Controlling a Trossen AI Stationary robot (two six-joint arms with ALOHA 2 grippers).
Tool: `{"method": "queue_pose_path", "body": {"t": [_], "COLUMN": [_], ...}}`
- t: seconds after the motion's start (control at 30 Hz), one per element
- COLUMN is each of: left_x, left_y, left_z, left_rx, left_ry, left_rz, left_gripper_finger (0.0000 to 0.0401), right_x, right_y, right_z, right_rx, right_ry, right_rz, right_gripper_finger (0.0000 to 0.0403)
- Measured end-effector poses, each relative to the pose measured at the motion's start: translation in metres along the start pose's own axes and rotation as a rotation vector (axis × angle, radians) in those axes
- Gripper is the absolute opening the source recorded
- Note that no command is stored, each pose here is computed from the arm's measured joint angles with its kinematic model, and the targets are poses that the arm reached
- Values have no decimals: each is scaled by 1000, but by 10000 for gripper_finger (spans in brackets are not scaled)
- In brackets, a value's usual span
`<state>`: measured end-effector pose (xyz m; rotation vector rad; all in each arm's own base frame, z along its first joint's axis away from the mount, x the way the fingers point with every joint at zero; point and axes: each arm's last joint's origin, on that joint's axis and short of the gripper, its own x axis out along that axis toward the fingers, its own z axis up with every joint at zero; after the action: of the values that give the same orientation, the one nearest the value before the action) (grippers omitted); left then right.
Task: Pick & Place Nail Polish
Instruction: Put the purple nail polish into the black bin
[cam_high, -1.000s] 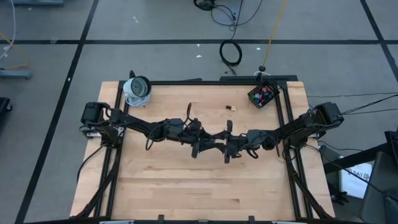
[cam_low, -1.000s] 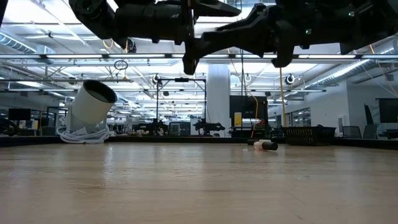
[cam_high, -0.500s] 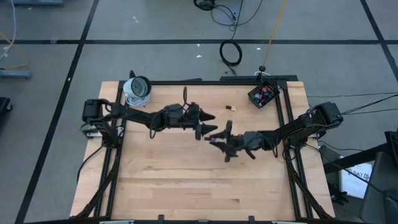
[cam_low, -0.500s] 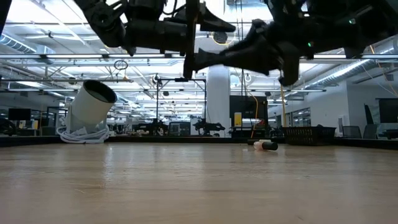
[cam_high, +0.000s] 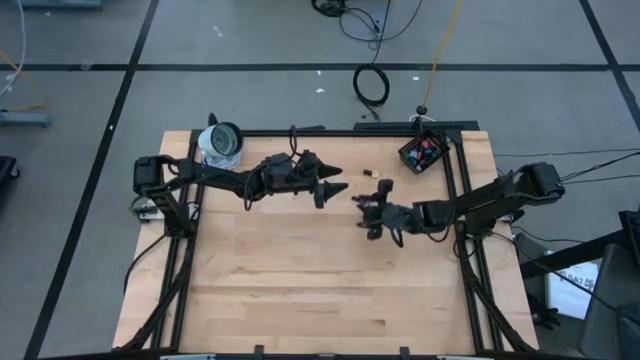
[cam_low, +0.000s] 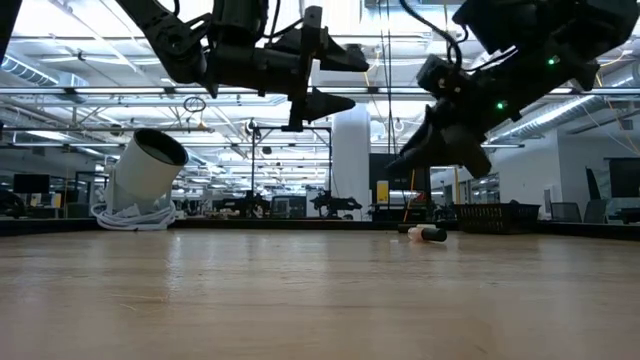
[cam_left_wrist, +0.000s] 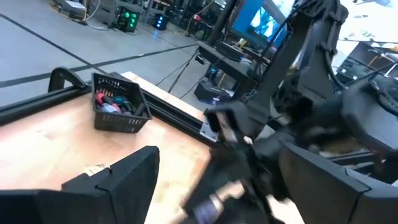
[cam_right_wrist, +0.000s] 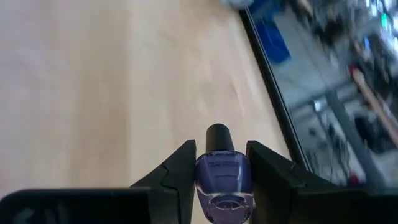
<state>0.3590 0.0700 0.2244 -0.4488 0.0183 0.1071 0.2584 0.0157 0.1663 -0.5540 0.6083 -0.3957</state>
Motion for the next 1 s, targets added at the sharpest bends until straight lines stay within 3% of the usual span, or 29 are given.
{"method": "queue_pose_path", "body": {"t": [0.13, 0.3, 0.5, 0.63, 0.73, 1.0], "left_x": [0, 0, 0, 0, 0, 0], "left_y": [2, 1, 2, 4, 4, 4], "left_z": [0, -1, -4, -8, -9, -9], "left_rx": [49, 101, 106, 110, 115, 118], "left_ry": [3, 9, 37, 75, 89, 86], "left_rz": [4, 5, 12, 28, 34, 33], "left_gripper_finger": [320, 327, 322, 313, 308, 317], "right_x": [-4, -13, -25, -29, -30, -29], "right_y": [-27, -73, -116, -127, -129, -131], "right_z": [-9, -25, -65, -98, -116, -138], "right_rx": [107, 326, 544, 620, 658, 707], "right_ry": [88, 194, 323, 411, 442, 410], "right_rz": [-82, -271, -488, -588, -594, -620], "right_gripper_finger": [110, 110, 110, 110, 110, 110]}}
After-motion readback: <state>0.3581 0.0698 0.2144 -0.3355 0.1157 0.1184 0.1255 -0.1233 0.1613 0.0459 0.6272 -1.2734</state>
